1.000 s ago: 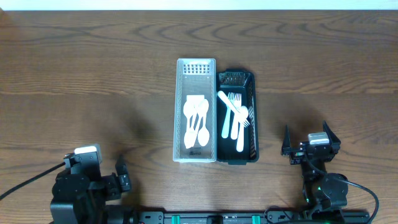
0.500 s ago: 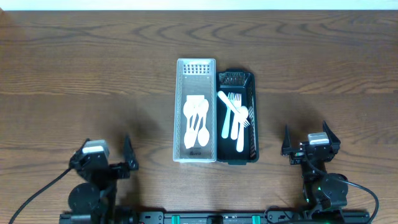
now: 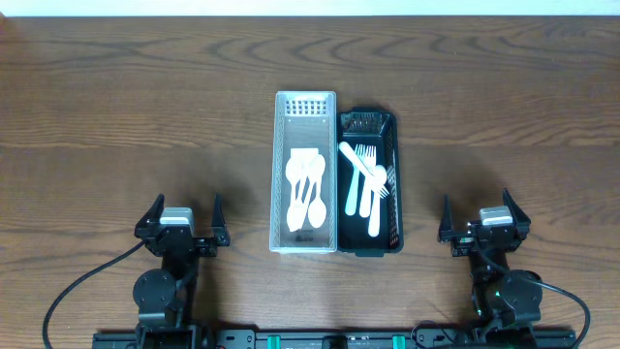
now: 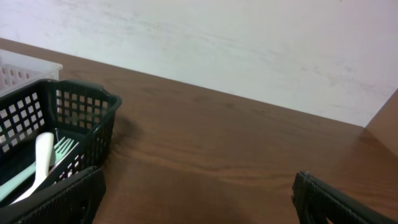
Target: Pack container
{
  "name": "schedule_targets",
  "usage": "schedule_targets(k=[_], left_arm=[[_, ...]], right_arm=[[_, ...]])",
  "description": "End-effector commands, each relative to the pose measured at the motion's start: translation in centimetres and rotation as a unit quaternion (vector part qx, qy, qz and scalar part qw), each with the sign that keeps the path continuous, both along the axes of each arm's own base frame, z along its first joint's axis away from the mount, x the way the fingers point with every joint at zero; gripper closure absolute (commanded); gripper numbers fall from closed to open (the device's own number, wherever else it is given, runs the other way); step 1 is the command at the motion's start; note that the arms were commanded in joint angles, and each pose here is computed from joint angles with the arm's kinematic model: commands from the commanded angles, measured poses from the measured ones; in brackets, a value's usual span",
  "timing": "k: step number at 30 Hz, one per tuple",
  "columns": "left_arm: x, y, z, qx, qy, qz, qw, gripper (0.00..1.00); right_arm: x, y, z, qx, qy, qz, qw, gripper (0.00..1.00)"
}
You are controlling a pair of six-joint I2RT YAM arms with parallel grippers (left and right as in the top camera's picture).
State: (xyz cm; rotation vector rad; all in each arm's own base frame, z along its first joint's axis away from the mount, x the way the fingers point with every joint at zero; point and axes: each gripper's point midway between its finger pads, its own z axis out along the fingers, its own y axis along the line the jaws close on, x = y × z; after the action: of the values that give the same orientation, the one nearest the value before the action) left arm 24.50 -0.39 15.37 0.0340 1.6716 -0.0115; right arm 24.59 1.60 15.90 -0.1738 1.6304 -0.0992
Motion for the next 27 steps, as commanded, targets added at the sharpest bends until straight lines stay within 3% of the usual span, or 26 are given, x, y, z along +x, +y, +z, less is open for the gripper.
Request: schedule_targets(k=[1, 27], left_arm=[[-0.11, -0.42, -1.47, 0.007, 0.021, -0.014, 1.000, 0.02], [-0.09, -0.42, -1.46, 0.002, 0.022, -0.014, 1.000, 0.02]], right_arm=[[-0.02, -0.15, -0.06, -0.004, 0.000, -0.002, 1.000, 0.01], [-0.02, -0.15, -0.06, -0.004, 0.000, -0.002, 1.000, 0.01]])
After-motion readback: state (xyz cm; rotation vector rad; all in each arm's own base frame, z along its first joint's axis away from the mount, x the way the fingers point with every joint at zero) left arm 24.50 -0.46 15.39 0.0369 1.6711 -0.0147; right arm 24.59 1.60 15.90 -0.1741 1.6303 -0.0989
